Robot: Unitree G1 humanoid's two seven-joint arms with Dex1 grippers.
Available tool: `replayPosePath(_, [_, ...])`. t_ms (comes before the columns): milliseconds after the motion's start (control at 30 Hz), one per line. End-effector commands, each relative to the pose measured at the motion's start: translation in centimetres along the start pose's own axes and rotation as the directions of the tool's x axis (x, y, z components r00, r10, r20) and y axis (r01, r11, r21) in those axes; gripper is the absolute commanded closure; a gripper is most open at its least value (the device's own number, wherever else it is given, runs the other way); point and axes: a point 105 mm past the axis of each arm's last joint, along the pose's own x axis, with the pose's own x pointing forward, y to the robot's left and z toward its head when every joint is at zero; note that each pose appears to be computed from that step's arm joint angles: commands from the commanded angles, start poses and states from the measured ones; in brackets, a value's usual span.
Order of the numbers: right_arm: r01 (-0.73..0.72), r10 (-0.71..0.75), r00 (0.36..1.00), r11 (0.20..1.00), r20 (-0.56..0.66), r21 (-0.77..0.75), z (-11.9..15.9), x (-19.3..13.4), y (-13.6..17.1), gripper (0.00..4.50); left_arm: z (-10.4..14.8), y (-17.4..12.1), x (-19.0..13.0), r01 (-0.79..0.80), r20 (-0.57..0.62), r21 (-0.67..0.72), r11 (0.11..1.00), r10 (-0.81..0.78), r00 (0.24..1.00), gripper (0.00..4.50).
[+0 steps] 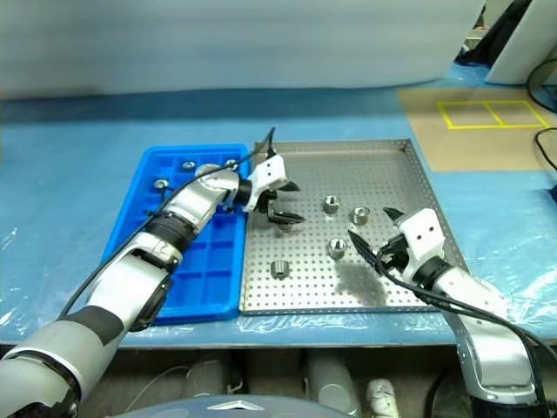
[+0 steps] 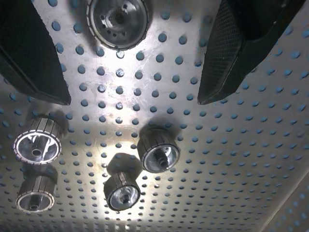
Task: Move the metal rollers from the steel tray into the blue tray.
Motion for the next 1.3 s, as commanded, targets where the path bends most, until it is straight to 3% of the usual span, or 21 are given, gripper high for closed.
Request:
replayPosePath(33, [0.058,-0.058,0.998,0.998,0.029,-0.022,1.0,-1.1,-0.1,0.00,-0.4,-0.1,-0.4,0.063,-0.084,0.075,0.995,-0.057,0.995,0.06])
replayPosePath(200, [0.092,-0.092,0.996,0.996,0.014,-0.019,0.3,-1.8,-0.1,0.00,-2.2,0.8,-1.7,0.068,-0.219,0.118,0.991,-0.041,0.975,0.06])
replayPosePath(233, [0.094,-0.094,0.995,0.995,0.015,-0.019,0.3,-1.7,-0.1,0.00,-2.5,1.3,-2.0,0.039,-0.240,0.141,0.989,-0.004,0.971,0.23])
replayPosePath(333, [0.096,-0.095,0.995,0.995,0.020,-0.020,0.3,-1.5,-0.1,0.00,-2.5,2.5,-2.8,-0.030,-0.248,0.162,0.986,0.070,0.966,0.99])
replayPosePath(500, [0.078,-0.077,0.997,0.996,0.024,-0.032,0.2,-0.8,-0.1,0.00,-2.6,2.2,-3.4,0.004,-0.244,0.158,0.987,0.035,0.969,2.63])
replayPosePath(700, [0.035,-0.033,0.998,0.999,0.059,-0.041,0.9,0.4,-0.4,0.00,1.4,3.5,-3.8,-0.111,0.000,0.038,0.993,0.111,0.994,2.75])
replayPosePath(800, [-0.029,0.033,0.995,0.999,0.098,-0.044,1.7,2.4,0.0,0.00,2.7,5.2,-5.2,-0.250,0.091,-0.024,0.968,0.251,0.964,2.75])
replayPosePath(900, [-0.113,0.120,0.981,0.992,0.153,-0.051,3.0,5.0,0.9,0.00,3.6,7.3,-7.2,-0.444,0.160,-0.098,0.891,0.454,0.877,2.75])
replayPosePath(1000, [-0.212,0.224,0.952,0.974,0.210,-0.076,4.9,7.7,2.1,0.00,3.6,8.6,-9.9,-0.630,0.203,-0.135,0.765,0.644,0.738,2.75])
replayPosePath(1300, [-0.475,0.493,0.798,0.868,0.347,-0.143,10.8,14.1,4.9,0.00,0.3,3.4,-16.3,-0.830,0.188,-0.278,0.483,0.875,0.446,2.75])
